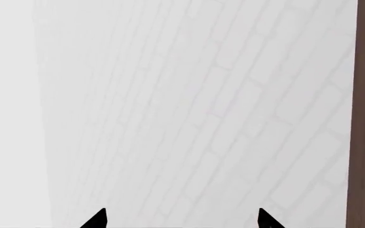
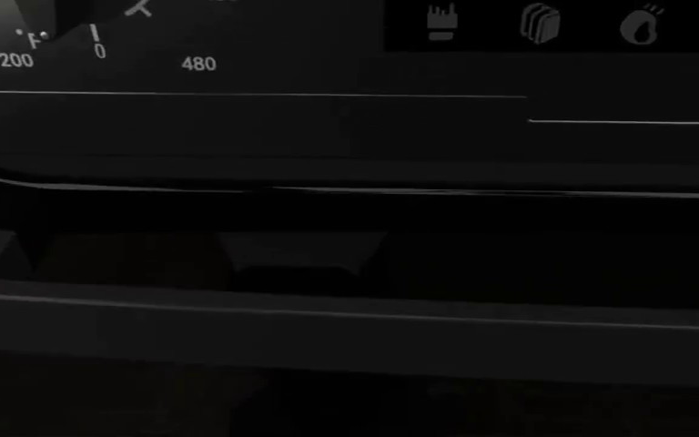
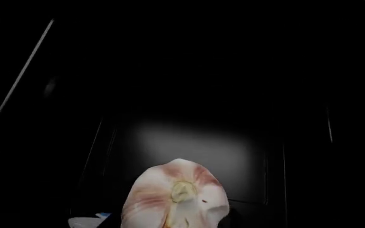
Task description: Pick the garlic from the counter and place it in the microwave.
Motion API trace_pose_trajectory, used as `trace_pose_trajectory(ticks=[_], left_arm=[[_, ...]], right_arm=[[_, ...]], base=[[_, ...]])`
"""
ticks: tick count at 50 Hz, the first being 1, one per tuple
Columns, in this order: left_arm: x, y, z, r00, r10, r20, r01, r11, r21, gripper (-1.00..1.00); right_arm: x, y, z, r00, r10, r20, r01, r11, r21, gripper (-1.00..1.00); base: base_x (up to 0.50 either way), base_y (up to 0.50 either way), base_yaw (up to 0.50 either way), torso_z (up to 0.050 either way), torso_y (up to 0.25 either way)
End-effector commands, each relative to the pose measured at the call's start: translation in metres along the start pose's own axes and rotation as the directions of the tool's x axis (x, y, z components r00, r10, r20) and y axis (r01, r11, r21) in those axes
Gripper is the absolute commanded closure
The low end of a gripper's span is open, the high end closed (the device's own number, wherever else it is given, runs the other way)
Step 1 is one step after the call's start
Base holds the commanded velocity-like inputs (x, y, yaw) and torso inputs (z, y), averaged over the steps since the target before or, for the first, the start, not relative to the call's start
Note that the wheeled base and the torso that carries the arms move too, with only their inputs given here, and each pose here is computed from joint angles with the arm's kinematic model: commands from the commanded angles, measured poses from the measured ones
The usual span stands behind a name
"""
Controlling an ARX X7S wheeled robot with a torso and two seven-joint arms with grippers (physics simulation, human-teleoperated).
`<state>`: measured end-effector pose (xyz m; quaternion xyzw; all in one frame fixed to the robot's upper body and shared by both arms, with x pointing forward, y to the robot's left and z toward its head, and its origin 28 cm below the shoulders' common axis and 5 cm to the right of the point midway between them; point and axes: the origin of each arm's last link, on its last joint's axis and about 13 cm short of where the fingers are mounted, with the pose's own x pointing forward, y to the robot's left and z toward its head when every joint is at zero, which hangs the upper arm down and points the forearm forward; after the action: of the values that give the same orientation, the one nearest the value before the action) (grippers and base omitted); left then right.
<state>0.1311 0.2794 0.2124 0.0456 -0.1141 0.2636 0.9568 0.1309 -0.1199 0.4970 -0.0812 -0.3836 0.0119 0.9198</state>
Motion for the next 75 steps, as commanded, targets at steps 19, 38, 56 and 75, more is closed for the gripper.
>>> trace_pose_trajectory(ticks=[19, 38, 56, 75], left_arm=[[0.001, 0.0, 0.001, 1.0, -0.015, -0.003, 0.015, 1.0, 0.007, -1.0], [-0.002, 0.0, -0.003, 1.0, -0.006, -0.006, 0.006, 0.999, 0.033, -1.0], [0.0, 0.001, -0.007, 1.0, -0.006, -0.011, 0.006, 0.999, 0.033, -1.0], [0.001, -0.002, -0.007, 1.0, -0.01, -0.017, 0.011, 0.999, 0.035, -1.0]], right_arm=[[0.107, -0.016, 0.012, 0.986, -0.005, -0.166, -0.002, 0.999, -0.041, 1.0], [0.145, -0.015, 0.005, 0.966, 0.003, -0.26, -0.014, 0.999, -0.04, 1.0], [0.153, -0.012, -0.01, 0.949, -0.024, -0.315, 0.004, 0.998, -0.064, 1.0], [0.156, -0.015, -0.016, 0.942, -0.085, -0.323, 0.061, 0.995, -0.083, 1.0]], base=[[0.0, 0.0, 0.0, 0.0, 0.0], [0.0, 0.0, 0.0, 0.0, 0.0], [0.0, 0.0, 0.0, 0.0, 0.0], [0.0, 0.0, 0.0, 0.0, 0.001]])
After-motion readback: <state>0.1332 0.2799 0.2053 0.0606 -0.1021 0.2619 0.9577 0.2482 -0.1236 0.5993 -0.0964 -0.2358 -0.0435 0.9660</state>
